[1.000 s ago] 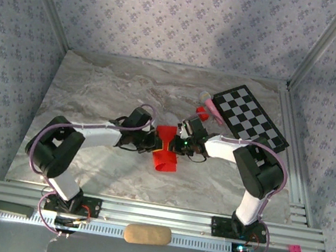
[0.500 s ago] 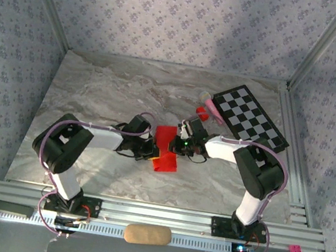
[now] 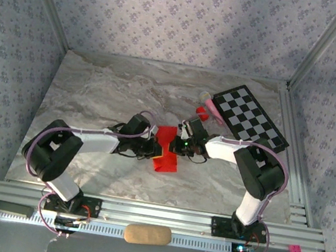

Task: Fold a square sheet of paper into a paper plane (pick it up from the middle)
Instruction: First fold the square sheet of paper in half at the center of the table.

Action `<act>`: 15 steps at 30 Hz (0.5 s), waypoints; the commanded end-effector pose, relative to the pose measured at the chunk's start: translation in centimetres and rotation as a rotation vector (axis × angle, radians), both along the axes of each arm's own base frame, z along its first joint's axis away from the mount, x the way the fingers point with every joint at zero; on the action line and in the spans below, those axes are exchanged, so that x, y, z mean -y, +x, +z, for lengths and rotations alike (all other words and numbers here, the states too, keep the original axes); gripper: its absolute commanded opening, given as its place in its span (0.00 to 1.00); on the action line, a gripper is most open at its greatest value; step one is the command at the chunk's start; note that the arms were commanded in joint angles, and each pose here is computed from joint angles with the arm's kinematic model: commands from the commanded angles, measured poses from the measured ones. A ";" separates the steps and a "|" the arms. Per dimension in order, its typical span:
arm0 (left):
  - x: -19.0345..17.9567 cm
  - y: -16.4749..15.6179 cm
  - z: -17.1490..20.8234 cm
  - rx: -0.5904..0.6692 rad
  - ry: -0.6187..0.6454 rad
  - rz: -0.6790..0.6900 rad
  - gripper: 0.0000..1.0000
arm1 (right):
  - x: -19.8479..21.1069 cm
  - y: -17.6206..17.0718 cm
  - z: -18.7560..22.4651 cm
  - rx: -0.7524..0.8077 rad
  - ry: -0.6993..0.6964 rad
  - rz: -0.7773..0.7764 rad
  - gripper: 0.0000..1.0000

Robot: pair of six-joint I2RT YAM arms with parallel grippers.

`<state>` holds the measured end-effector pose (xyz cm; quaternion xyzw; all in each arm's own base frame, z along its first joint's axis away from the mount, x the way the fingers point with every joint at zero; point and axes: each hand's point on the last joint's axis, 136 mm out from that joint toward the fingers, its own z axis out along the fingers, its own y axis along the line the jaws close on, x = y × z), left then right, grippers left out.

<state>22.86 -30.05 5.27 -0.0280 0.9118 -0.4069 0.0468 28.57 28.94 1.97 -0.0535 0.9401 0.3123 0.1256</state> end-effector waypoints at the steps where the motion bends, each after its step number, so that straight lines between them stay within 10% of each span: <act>1: -0.1 -1.2 -1.2 -0.044 0.000 -0.008 0.00 | 4.2 -3.3 -4.5 -0.143 -0.194 -0.044 0.00; 15: -3.9 -5.8 -6.6 -0.110 0.174 -0.059 0.00 | 4.4 -3.3 -4.4 -0.143 -0.198 -0.046 0.00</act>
